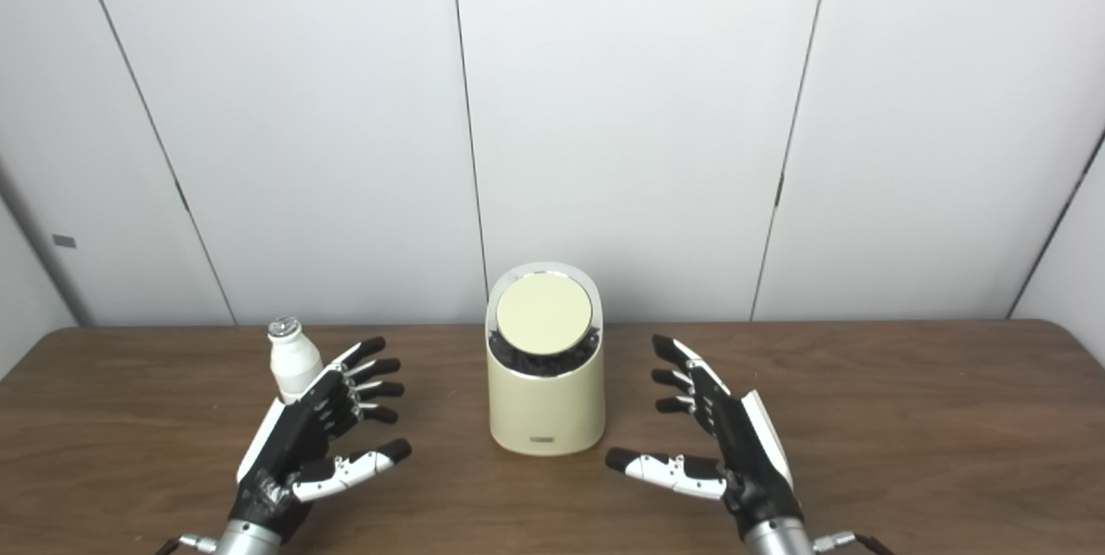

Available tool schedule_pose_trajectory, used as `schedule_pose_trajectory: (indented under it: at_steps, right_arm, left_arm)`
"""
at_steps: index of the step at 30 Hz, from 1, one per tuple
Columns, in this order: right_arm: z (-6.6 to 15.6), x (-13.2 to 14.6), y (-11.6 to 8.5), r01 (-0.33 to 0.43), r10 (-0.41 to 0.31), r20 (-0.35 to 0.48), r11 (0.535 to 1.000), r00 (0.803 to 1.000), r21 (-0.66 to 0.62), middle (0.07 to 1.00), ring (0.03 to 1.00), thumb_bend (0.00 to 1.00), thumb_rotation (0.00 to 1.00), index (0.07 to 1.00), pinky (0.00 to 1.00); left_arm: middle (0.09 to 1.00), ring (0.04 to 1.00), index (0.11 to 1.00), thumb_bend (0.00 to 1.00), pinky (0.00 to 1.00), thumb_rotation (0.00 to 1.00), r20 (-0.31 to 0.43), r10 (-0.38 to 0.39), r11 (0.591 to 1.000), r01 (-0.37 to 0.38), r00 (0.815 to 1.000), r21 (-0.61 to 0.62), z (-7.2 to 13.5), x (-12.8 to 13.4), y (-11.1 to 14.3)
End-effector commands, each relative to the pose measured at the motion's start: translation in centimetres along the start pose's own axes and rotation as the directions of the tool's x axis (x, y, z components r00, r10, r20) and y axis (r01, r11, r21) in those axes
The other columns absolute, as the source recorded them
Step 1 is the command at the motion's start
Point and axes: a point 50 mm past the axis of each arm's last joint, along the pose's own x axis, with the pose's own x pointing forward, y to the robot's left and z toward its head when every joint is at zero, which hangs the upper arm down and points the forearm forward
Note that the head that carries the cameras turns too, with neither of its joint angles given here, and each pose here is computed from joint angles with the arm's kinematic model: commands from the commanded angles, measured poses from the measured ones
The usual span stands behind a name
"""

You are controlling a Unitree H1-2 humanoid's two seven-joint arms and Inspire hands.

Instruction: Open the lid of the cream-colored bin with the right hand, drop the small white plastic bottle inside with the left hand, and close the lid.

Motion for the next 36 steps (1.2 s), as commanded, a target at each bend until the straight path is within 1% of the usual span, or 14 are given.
schedule_pose_trajectory:
  at_steps: [1, 2, 4, 6, 9, 10, 12, 14, 17, 23, 29, 31, 35, 36]
  right_arm:
    - [2.9, 2.3, -0.3, 0.013, -0.011, 0.107, 1.0, 0.994, -0.023, 0.893, 0.824, 0.77, 0.31, 0.881, 0.66]
    - [3.2, 2.7, -0.3, 0.006, -0.002, 0.102, 0.999, 0.995, -0.039, 0.905, 0.834, 0.75, 0.38, 0.897, 0.67]
    - [4.1, 3.7, -0.4, -0.005, 0.011, 0.099, 0.998, 0.995, -0.062, 0.92, 0.845, 0.74, 0.44, 0.917, 0.68]
    - [5.1, 4.8, -0.5, -0.008, 0.016, 0.1, 0.997, 0.995, -0.082, 0.933, 0.86, 0.72, 0.47, 0.932, 0.68]
    - [6.5, 6.3, -0.6, -0.006, 0.017, 0.085, 0.991, 0.996, -0.134, 0.939, 0.876, 0.74, 0.49, 0.947, 0.7]
    - [6.9, 6.8, -0.7, -0.003, 0.015, 0.081, 0.989, 0.997, -0.15, 0.947, 0.883, 0.74, 0.47, 0.955, 0.73]
    - [7.7, 7.8, -0.7, 0.012, 0.002, 0.084, 0.986, 0.996, -0.169, 0.951, 0.88, 0.75, 0.45, 0.952, 0.75]
    - [8.3, 8.9, -0.7, 0.03, -0.014, 0.091, 0.984, 0.996, -0.178, 0.978, 0.883, 0.78, 0.4, 0.952, 0.75]
    - [9.3, 10.5, -0.7, 0.061, -0.037, 0.109, 0.973, 0.993, -0.221, 0.998, 0.891, 0.82, 0.38, 0.976, 0.73]
    - [10.7, 12.6, -0.5, 0.086, -0.06, 0.095, 0.951, 0.994, -0.299, 1.0, 0.901, 0.84, 0.42, 1.0, 0.7]
    - [11.1, 13.9, 0.2, 0.132, -0.1, 0.108, 0.928, 0.989, -0.348, 1.0, 0.919, 0.87, 0.42, 1.0, 0.68]
    - [11.1, 14.1, 0.3, 0.136, -0.104, 0.109, 0.923, 0.989, -0.359, 1.0, 0.926, 0.88, 0.42, 1.0, 0.69]
    - [11.2, 14.4, 0.6, 0.137, -0.1, 0.112, 0.908, 0.989, -0.397, 1.0, 0.948, 0.89, 0.43, 1.0, 0.72]
    - [11.2, 14.5, 0.6, 0.135, -0.097, 0.114, 0.904, 0.989, -0.407, 1.0, 0.955, 0.9, 0.42, 1.0, 0.74]
  left_arm:
    - [0.822, 0.745, 0.906, 0.69, 0.62, 0.04, 0.096, -0.019, 1.0, 0.017, 0.995, 0.025, 1.5, 1.7, 0.4]
    - [0.822, 0.744, 0.906, 0.69, 0.61, 0.04, 0.096, -0.02, 1.0, 0.018, 0.995, 0.023, 1.4, 1.8, 0.4]
    - [0.822, 0.744, 0.907, 0.69, 0.62, 0.04, 0.098, -0.023, 1.0, 0.021, 0.995, 0.02, 1.3, 1.9, 0.4]
    - [0.823, 0.747, 0.908, 0.69, 0.62, 0.04, 0.096, -0.027, 1.0, 0.025, 0.995, 0.019, 1.2, 2.0, 0.3]
    - [0.823, 0.744, 0.903, 0.69, 0.62, 0.05, 0.097, -0.029, 0.999, 0.027, 0.995, 0.024, 1.1, 2.1, 0.2]
    - [0.821, 0.742, 0.902, 0.69, 0.62, 0.05, 0.096, -0.03, 0.999, 0.028, 0.995, 0.024, 1.1, 2.1, 0.2]
    - [0.821, 0.741, 0.901, 0.69, 0.61, 0.05, 0.093, -0.03, 0.999, 0.028, 0.995, 0.024, 1.0, 2.2, 0.1]
    - [0.817, 0.739, 0.898, 0.7, 0.61, 0.06, 0.093, -0.03, 0.999, 0.028, 0.995, 0.026, 1.0, 2.2, 0.0]
    - [0.818, 0.745, 0.903, 0.7, 0.62, 0.05, 0.1, -0.034, 0.999, 0.033, 0.994, 0.015, 1.0, 2.2, -0.1]
    - [0.819, 0.745, 0.903, 0.7, 0.63, 0.06, 0.095, -0.036, 0.999, 0.034, 0.995, 0.02, 1.1, 2.2, -0.2]
    - [0.823, 0.748, 0.904, 0.7, 0.62, 0.06, 0.097, -0.039, 0.999, 0.038, 0.995, 0.014, 1.2, 2.3, -0.3]
    - [0.822, 0.748, 0.904, 0.7, 0.62, 0.05, 0.095, -0.037, 0.999, 0.035, 0.995, 0.019, 1.2, 2.4, -0.4]
    - [0.817, 0.738, 0.896, 0.73, 0.62, 0.09, 0.098, -0.038, 0.999, 0.037, 0.994, 0.016, 1.1, 2.5, -0.5]
    - [0.813, 0.734, 0.895, 0.74, 0.61, 0.1, 0.101, -0.041, 0.999, 0.04, 0.994, 0.009, 1.1, 2.5, -0.6]
